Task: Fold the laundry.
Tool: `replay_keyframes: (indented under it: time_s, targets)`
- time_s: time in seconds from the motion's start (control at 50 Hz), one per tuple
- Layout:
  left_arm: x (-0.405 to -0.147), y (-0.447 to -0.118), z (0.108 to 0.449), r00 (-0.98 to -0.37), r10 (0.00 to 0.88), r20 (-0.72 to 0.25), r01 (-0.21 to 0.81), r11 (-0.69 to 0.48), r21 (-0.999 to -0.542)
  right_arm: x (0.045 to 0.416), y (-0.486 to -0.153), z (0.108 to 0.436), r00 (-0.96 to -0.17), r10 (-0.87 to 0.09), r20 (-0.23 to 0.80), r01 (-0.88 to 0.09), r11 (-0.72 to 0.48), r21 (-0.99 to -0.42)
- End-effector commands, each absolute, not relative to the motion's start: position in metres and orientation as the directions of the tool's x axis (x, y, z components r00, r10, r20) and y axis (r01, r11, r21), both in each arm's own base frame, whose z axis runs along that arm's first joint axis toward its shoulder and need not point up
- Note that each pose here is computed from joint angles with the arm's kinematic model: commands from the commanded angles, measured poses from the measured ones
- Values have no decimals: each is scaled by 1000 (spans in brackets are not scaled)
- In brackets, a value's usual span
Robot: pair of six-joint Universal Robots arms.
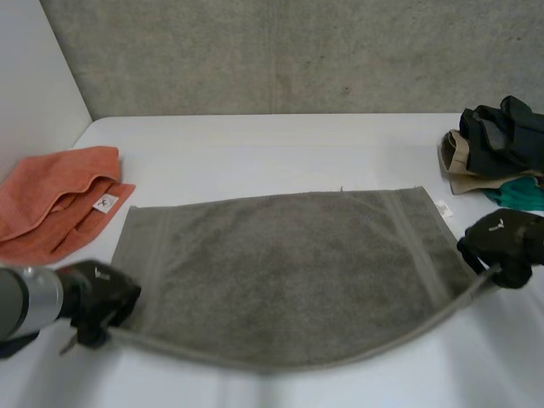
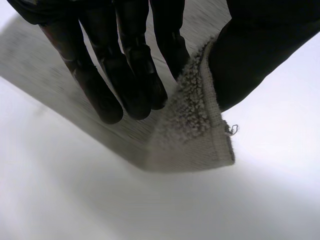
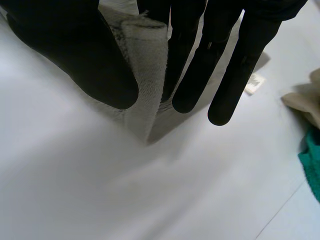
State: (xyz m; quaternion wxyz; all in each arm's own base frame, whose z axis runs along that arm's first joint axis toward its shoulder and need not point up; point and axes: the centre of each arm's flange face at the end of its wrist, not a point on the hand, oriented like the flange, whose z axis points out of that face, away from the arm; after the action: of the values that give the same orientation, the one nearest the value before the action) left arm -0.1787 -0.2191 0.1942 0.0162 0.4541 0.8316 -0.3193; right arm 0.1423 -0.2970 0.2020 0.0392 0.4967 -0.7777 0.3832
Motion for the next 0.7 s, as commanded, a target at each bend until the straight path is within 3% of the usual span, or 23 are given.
replay_keyframes:
  time_s: [0.02, 0.14, 0.3, 0.54, 0.7]
  targets:
    - [-191, -272, 202, -647, 656, -390, 708, 325, -627, 152, -337, 197, -672, -628, 392, -657, 262, -707]
    - [-204, -313, 205, -716, 564, -410, 647, 318, -692, 167, -371, 193, -736, -550, 393, -572, 196, -797]
    - [-221, -351, 198, -753, 479, -451, 624, 304, -720, 187, -410, 179, -807, -436, 397, -499, 146, -854]
    - [-234, -389, 185, -771, 339, -539, 629, 273, -728, 205, -450, 155, -837, -301, 456, -501, 88, -861]
    - [-254, -390, 180, -764, 379, -522, 619, 201, -759, 225, -448, 138, -831, -312, 460, -508, 87, -857]
